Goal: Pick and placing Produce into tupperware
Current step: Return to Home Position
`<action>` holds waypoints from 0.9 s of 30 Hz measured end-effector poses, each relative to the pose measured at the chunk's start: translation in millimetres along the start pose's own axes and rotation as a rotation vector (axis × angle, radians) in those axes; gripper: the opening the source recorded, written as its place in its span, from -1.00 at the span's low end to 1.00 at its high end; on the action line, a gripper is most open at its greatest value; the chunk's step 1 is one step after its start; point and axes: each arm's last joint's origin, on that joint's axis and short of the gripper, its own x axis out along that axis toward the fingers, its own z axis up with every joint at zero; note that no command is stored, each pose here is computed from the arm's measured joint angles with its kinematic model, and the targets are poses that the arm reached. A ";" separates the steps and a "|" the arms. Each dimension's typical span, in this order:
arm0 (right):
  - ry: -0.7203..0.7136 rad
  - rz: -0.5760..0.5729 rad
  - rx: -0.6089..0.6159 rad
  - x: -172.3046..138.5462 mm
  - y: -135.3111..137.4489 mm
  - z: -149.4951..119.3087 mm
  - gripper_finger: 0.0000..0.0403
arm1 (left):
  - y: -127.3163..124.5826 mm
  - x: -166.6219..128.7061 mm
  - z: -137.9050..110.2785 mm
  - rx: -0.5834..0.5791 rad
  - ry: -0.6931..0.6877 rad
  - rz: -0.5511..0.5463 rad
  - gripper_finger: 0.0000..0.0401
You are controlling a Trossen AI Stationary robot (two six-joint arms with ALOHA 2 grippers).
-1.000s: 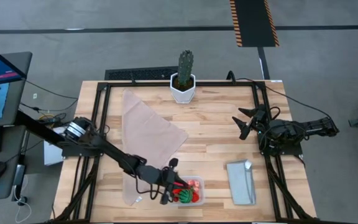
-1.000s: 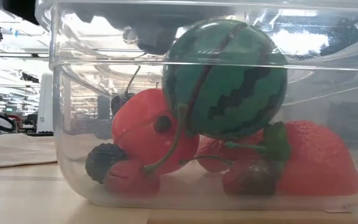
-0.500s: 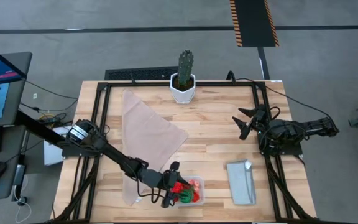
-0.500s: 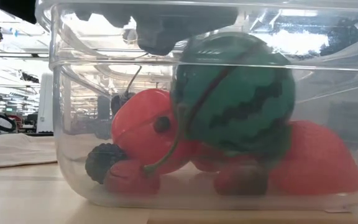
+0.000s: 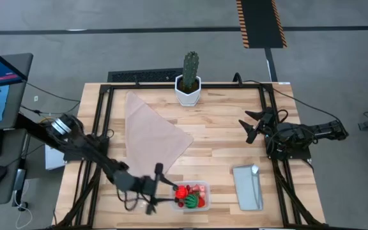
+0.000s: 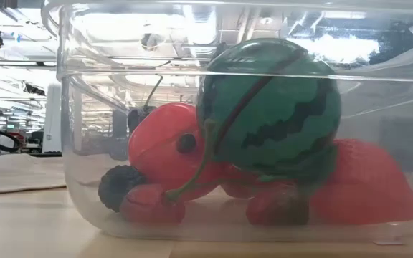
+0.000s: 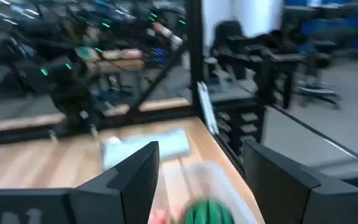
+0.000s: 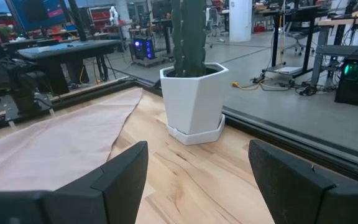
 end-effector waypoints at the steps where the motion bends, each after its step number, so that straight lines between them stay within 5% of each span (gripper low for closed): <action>1: 0.000 0.000 0.000 0.0 0.0 0.0 0.50 | 6.2 -10.0 -2.0 -0.007 0.007 -0.036 0.11; 5: 0.000 0.000 0.000 0.0 0.0 0.0 0.50 | 28.6 -47.7 3.7 -0.065 -0.050 -0.127 0.11; 14: 0.000 -0.001 0.000 0.0 0.0 0.0 0.50 | 70.5 -128.7 -10.5 -0.078 -0.117 0.003 0.11; 25: 0.000 -0.001 0.000 0.0 0.0 0.0 0.50 | 92.5 -167.6 -29.2 -0.098 -0.130 0.148 0.11; 27: -0.001 -0.007 -0.094 0.1 -0.3 0.1 0.50 | 93.8 -169.4 -29.4 -0.073 -0.118 0.165 0.11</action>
